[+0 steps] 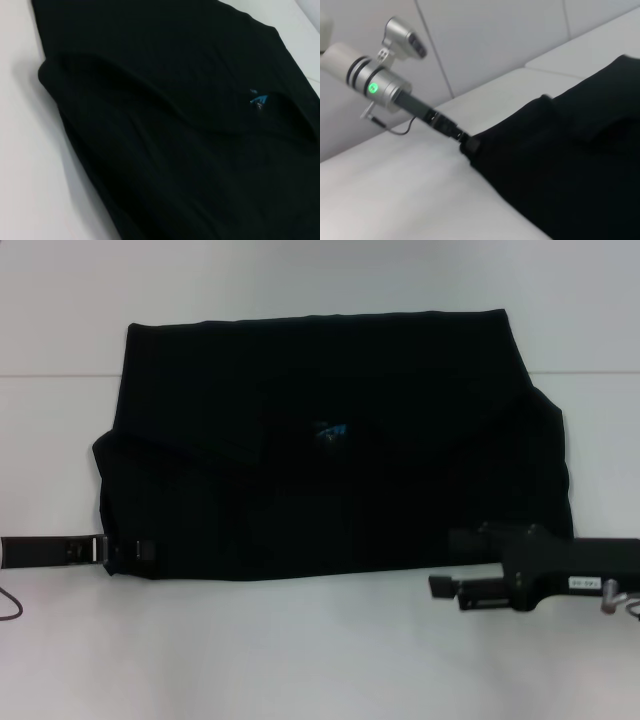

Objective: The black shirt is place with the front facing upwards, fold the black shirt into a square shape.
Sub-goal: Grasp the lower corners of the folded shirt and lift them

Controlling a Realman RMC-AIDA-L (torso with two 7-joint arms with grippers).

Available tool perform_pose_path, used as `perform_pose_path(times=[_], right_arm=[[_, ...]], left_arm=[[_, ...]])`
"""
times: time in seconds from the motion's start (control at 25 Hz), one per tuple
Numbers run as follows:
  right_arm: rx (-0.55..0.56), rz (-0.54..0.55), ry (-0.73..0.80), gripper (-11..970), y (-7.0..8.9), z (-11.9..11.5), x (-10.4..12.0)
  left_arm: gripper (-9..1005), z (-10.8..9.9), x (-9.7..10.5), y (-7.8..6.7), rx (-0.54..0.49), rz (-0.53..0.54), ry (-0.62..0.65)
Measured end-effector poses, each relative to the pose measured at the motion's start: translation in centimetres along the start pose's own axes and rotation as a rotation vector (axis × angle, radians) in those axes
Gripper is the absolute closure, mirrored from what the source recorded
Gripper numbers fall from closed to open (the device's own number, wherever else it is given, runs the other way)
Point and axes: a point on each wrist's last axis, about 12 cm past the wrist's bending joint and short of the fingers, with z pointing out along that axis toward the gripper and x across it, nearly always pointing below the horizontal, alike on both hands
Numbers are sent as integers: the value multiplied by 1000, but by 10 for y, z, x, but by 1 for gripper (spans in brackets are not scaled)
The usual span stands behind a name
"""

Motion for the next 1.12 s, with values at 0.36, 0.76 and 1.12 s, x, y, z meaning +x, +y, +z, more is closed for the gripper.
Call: perform_pose_path(times=[0.36, 0.76, 1.12], right_arm=[[229, 353, -43, 69, -38, -46, -38], [580, 723, 227, 78, -74, -88, -94], [590, 713, 351, 98, -76, -54, -81]], left_arm=[[935, 0, 1, 0, -1, 2, 8], [934, -1, 0, -1, 11, 5, 14], [935, -2, 0, -2, 22, -1, 14]])
